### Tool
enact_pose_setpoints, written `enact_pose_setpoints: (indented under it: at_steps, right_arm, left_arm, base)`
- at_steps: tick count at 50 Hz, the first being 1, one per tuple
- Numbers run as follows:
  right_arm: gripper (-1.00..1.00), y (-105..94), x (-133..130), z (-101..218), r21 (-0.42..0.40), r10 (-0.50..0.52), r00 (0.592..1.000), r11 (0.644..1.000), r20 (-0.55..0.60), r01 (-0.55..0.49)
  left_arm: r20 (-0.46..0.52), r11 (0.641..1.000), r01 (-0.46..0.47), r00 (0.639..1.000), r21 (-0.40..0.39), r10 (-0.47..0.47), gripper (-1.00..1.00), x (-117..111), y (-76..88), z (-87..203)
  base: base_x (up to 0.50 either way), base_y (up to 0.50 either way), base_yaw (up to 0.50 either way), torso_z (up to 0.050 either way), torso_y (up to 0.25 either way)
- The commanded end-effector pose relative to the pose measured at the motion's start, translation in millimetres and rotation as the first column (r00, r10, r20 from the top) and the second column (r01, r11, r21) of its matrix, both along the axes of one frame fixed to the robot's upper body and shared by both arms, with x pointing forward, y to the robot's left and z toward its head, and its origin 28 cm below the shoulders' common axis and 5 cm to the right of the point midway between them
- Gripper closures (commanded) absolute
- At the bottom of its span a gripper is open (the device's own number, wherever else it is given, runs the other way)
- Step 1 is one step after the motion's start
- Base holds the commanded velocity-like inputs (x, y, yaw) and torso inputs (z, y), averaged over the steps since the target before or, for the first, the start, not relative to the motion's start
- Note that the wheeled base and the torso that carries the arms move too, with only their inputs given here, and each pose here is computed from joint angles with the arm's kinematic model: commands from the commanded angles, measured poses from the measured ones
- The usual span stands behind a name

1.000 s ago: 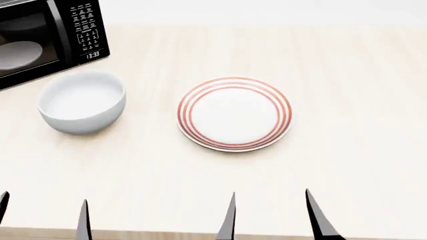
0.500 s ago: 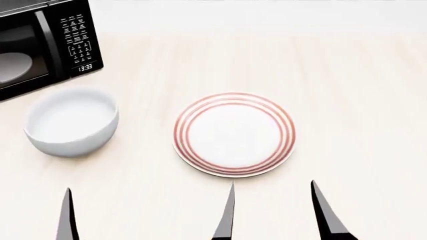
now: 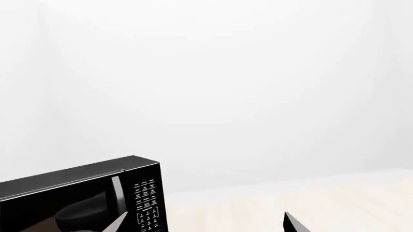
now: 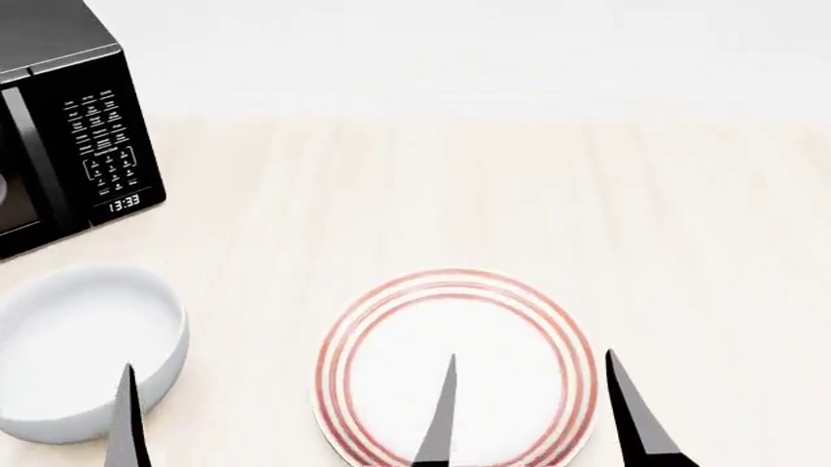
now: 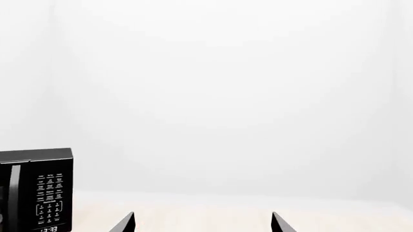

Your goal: Pick up the white bowl and put it on the plate.

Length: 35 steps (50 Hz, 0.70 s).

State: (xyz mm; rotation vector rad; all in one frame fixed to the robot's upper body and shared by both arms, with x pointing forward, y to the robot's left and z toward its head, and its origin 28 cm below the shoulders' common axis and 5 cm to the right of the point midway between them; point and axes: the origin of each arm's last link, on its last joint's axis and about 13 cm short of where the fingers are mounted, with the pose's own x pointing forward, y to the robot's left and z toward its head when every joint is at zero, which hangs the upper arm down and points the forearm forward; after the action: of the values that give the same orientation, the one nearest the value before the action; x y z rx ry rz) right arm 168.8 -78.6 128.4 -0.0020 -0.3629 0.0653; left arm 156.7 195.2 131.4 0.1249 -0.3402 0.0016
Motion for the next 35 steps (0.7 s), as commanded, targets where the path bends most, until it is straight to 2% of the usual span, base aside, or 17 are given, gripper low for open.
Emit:
enact_pose_setpoints:
  at_steps: [1,10,19,24,29,35]
  right_arm:
    - [-1.00,-2.4,3,0,-0.014,-0.026,1.000,1.000,0.015,0.026]
    - [-1.00,-1.4,3,0,-0.021,-0.022,1.000,1.000,0.019,0.023]
    - [-1.00,-2.8,3,0,-0.018,-0.028,0.999,0.999,0.023,0.028]
    - [-1.00,-2.8,3,0,-0.020,-0.026,0.999,0.999,0.018,0.027]
    - [-1.00,-3.5,3,0,-0.021,-0.030,0.999,0.999,0.017,0.030]
    - [-1.00,-2.9,3,-2,-0.021,-0.028,1.000,0.999,0.015,0.028]
  left_arm:
    - [0.000,1.000,-0.008,1.000,0.017,0.008,-1.00,1,1.2,-1]
    - [-0.012,0.999,-0.007,1.000,0.032,0.007,-1.00,0,0.9,1]
    - [-0.020,0.998,-0.010,1.000,0.067,0.011,-1.00,-9,1.4,20]
    - [-0.004,0.995,-0.023,1.000,0.093,0.024,-1.00,-9,6.0,33]
    - [-0.010,0.997,-0.026,1.000,0.074,0.027,-1.00,-4,11.6,37]
    - [-0.010,0.992,-0.047,0.999,0.114,0.048,-1.00,5,27.5,48]
  base:
    - [0.50,0.00,0.00,0.000,0.000]
    - [0.09,0.00,0.00,0.000,0.002]
    - [0.00,0.00,0.00,0.000,0.000]
    - [0.00,0.00,0.00,0.000,0.000]
    - [0.00,0.00,0.00,0.000,0.000]
    - [0.00,0.00,0.00,0.000,0.000]
